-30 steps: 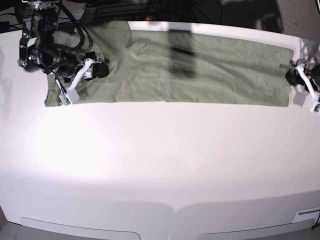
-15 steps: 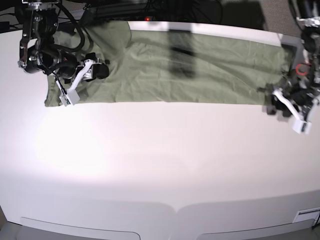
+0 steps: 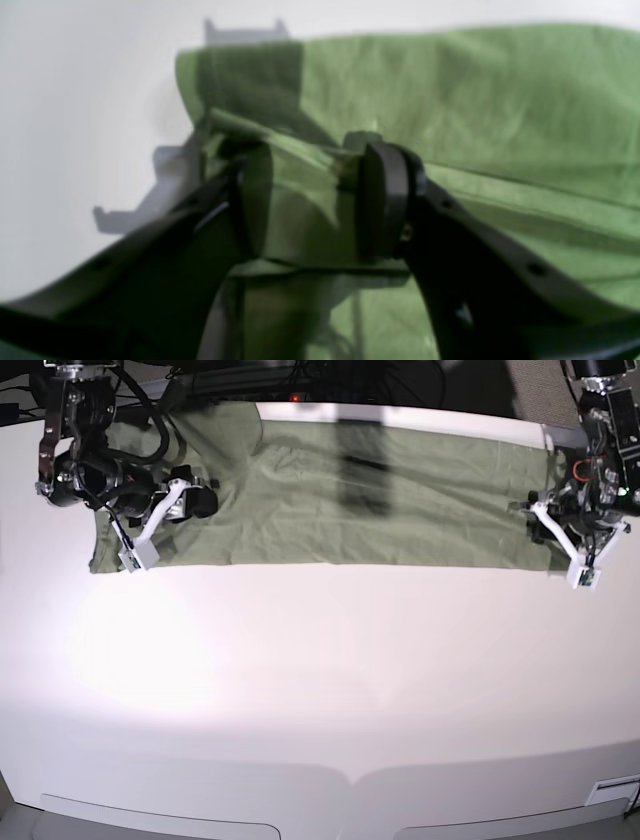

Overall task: Fold the T-shirt properly
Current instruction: 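Regrasp the strip end beside the left gripper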

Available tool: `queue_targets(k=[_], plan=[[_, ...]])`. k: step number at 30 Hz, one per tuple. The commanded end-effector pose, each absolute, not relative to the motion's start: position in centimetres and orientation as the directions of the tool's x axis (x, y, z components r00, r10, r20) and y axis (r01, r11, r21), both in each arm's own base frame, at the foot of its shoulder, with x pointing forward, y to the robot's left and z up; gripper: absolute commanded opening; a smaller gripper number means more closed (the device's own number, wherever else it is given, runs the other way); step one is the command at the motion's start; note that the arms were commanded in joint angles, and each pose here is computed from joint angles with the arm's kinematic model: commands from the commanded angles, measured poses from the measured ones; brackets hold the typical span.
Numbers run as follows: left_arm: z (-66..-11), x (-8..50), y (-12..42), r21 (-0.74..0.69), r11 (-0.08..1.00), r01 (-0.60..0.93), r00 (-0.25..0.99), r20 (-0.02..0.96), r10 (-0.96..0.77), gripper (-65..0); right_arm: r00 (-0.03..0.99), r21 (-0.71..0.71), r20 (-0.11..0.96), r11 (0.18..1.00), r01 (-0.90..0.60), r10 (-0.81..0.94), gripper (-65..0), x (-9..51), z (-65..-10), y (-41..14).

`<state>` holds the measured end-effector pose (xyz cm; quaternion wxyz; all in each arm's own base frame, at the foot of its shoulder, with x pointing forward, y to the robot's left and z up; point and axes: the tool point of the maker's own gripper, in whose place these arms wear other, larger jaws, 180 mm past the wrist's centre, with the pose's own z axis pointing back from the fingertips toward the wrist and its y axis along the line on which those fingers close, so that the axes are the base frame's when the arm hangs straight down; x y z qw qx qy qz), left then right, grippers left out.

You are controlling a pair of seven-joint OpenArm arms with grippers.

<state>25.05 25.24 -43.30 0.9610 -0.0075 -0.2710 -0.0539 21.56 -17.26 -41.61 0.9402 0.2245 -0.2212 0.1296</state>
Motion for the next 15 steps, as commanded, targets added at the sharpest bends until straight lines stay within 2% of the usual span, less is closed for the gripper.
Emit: queue_targets(k=[1, 10, 15], plan=[[-42.8, 24.9, 26.2, 0.044, 0.993, 0.112, 0.851, 0.512, -0.119, -37.1, 0.85, 0.353, 0.506, 0.864, -0.359, 0.146, -37.1, 22.4, -40.8, -17.5], [-42.0, 22.7, 28.4, 0.035, 0.99, 0.135, 0.89, 0.435, -0.137, -37.1, 0.85, 0.353, 0.506, 0.864, -0.359, 0.146, -37.1, 22.4, -40.8, -17.5], [-41.1, 22.9, 28.1, 0.001, 0.989, 0.147, 0.889, 0.439, -0.133, -37.1, 0.845, 0.354, 0.517, 0.864, -0.359, 0.139, -37.1, 22.6, -40.6, -17.4]])
